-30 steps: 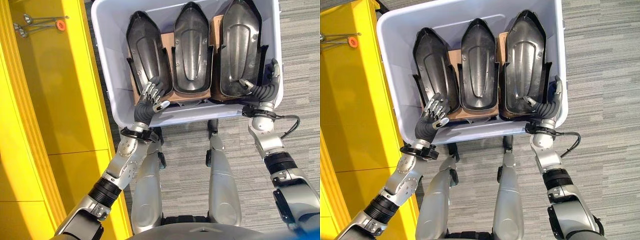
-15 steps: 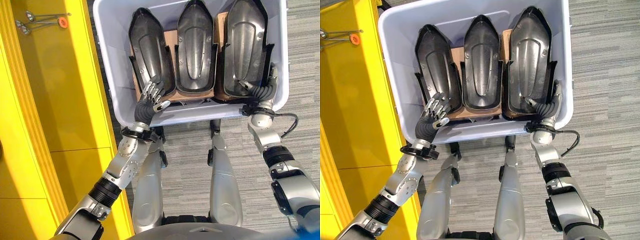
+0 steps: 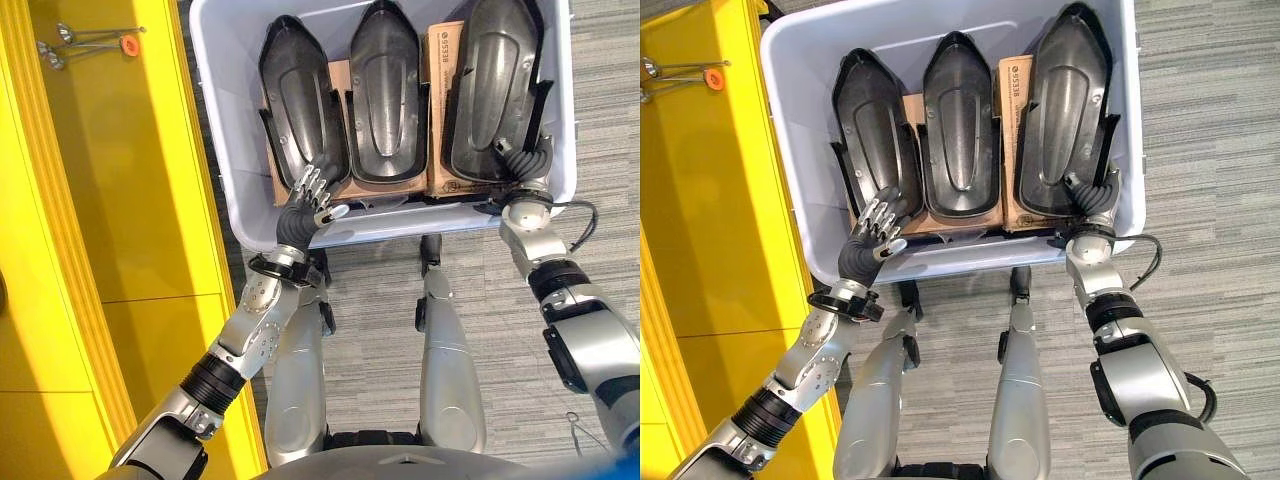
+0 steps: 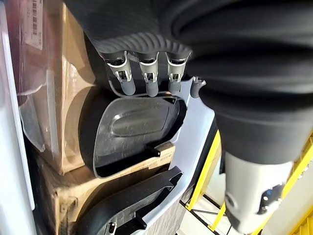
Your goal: Move parts from the plastic box to the shelf.
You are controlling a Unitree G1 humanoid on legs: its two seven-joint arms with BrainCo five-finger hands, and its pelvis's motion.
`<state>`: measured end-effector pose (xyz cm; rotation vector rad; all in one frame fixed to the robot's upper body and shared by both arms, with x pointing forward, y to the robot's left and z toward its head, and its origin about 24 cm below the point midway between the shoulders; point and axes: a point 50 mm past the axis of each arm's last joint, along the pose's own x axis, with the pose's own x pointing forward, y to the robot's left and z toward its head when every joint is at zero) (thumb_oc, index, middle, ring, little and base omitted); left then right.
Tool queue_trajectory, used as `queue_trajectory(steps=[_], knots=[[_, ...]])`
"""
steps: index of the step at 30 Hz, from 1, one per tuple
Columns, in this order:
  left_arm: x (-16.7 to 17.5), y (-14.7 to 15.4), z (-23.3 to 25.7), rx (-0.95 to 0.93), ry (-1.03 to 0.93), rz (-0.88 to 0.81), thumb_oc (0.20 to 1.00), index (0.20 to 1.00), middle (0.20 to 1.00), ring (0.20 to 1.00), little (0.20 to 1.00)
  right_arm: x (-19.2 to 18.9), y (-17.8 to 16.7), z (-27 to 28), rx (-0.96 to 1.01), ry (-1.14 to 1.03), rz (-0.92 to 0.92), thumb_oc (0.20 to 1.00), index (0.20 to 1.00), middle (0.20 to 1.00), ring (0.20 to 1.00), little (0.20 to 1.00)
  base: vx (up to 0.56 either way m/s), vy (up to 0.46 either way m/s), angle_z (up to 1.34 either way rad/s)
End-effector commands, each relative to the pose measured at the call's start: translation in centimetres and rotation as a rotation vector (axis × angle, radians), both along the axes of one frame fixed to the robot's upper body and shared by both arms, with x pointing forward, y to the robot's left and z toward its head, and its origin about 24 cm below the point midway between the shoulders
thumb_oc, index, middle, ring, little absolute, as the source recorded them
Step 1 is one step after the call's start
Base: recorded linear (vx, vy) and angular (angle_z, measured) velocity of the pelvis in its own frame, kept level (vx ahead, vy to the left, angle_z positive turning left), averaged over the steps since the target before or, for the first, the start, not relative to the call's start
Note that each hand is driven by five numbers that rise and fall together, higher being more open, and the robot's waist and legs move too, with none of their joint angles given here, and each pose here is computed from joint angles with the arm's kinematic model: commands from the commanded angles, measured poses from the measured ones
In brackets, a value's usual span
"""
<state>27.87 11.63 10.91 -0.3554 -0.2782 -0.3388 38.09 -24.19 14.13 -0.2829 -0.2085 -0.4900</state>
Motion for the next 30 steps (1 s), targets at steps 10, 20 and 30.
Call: queue_trajectory(steps=[10, 20, 30], knots=[[-0.6, 0.9, 0.4, -0.042, -0.039, -0.003, 1.0, 1.0, 1.0, 1.0, 1.0, -3.2, -2.6, 1.8, -0.041, -0.177, -0.013, 0.2, 0.2, 0.2, 0.2, 0.2, 0.02, -0.007, 0.01], [-1.0, 2.4, -1.1, -0.025, 0.026, 0.013, 1.0, 1.0, 1.0, 1.0, 1.0, -6.5, -0.8, 5.3, -0.145, -0.41, 0.097, 0.2, 0.2, 0.2, 0.2, 0.2, 0.04, -0.037, 0.04], [-2.1, 5.3, -3.3, -0.009, 0.106, 0.093, 1.0, 1.0, 1.0, 1.0, 1.0, -9.9, 2.0, 3.0, -0.158, -0.389, 0.32, 0.2, 0.2, 0.2, 0.2, 0.2, 0.04, -0.032, 0.0]])
